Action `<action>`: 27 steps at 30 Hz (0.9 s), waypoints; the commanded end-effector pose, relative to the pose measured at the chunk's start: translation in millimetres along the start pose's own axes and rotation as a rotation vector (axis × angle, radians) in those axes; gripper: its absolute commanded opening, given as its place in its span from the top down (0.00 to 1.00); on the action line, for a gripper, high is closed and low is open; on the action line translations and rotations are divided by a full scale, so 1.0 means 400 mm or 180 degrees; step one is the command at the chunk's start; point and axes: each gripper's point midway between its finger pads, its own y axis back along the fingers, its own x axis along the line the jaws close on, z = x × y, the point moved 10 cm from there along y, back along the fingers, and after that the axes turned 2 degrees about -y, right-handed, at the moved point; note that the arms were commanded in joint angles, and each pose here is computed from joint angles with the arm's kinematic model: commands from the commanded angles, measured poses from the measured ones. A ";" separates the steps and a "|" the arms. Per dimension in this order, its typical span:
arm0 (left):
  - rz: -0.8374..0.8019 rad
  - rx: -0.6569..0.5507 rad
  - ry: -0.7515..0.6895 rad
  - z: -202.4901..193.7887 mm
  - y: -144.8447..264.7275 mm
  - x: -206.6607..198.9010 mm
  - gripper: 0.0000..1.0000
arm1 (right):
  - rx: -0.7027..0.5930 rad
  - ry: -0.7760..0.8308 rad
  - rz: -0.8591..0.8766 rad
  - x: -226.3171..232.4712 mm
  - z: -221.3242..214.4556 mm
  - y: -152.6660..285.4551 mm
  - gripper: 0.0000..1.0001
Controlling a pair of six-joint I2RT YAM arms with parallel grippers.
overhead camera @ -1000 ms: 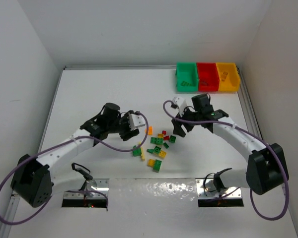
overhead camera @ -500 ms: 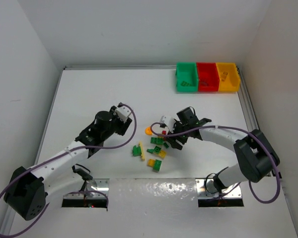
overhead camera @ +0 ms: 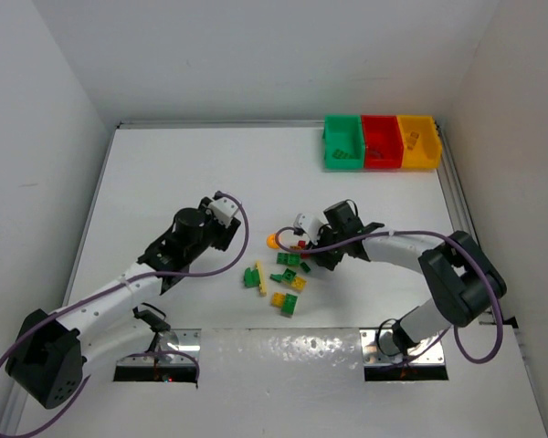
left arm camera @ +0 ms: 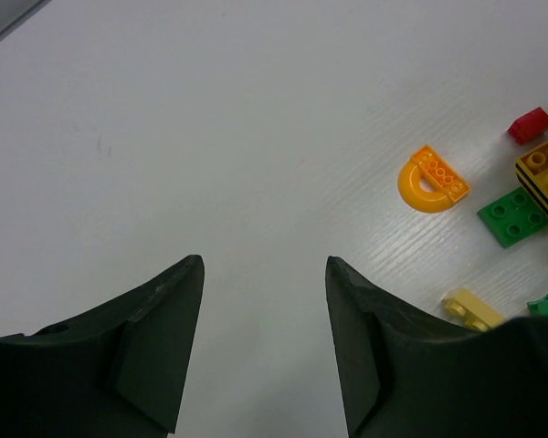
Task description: Sort the legos into containers by color
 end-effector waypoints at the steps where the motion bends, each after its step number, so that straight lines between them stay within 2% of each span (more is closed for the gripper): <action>1: 0.0051 -0.0206 -0.0008 0.019 -0.005 0.008 0.46 | -0.0230 0.0070 -0.0013 0.004 0.017 0.009 0.50; 4: 0.0037 -0.0190 -0.0016 0.013 -0.009 0.005 0.46 | -0.0222 0.0038 -0.0007 0.002 0.021 0.007 0.51; 7: 0.0038 -0.0194 -0.0016 0.012 -0.009 0.005 0.46 | -0.0249 0.0030 -0.0008 0.000 0.026 0.007 0.66; 8: 0.0047 -0.0192 -0.0019 0.012 -0.008 0.006 0.46 | -0.0244 0.0046 0.0014 0.001 0.026 0.007 0.73; 9: 0.0052 -0.0191 -0.0019 0.012 -0.008 0.007 0.46 | -0.0245 0.0054 0.0036 0.002 0.027 0.008 0.86; 12: 0.0047 -0.0172 -0.0020 0.008 -0.005 0.006 0.46 | -0.0230 0.0110 0.0033 -0.001 0.032 0.019 0.96; 17: 0.0035 -0.0165 -0.0026 0.002 -0.006 0.004 0.46 | -0.0300 0.0132 -0.0158 -0.011 0.051 0.061 1.00; 21: 0.0081 -0.0188 -0.0003 0.006 -0.006 0.007 0.46 | -0.0753 -0.0335 -0.0479 -0.051 0.121 0.126 1.00; 24: 0.0154 -0.0205 0.0069 0.006 -0.008 0.008 0.46 | -0.1343 -0.0954 -0.0952 -0.115 0.211 0.160 1.00; 26: 0.0184 -0.0228 0.0097 0.007 -0.010 0.009 0.46 | -0.1818 -0.1626 -0.1431 -0.201 0.277 0.194 1.00; 27: 0.0186 -0.0218 0.0103 0.004 -0.011 0.008 0.46 | -0.1784 -0.1923 -0.1517 -0.240 0.279 0.162 1.00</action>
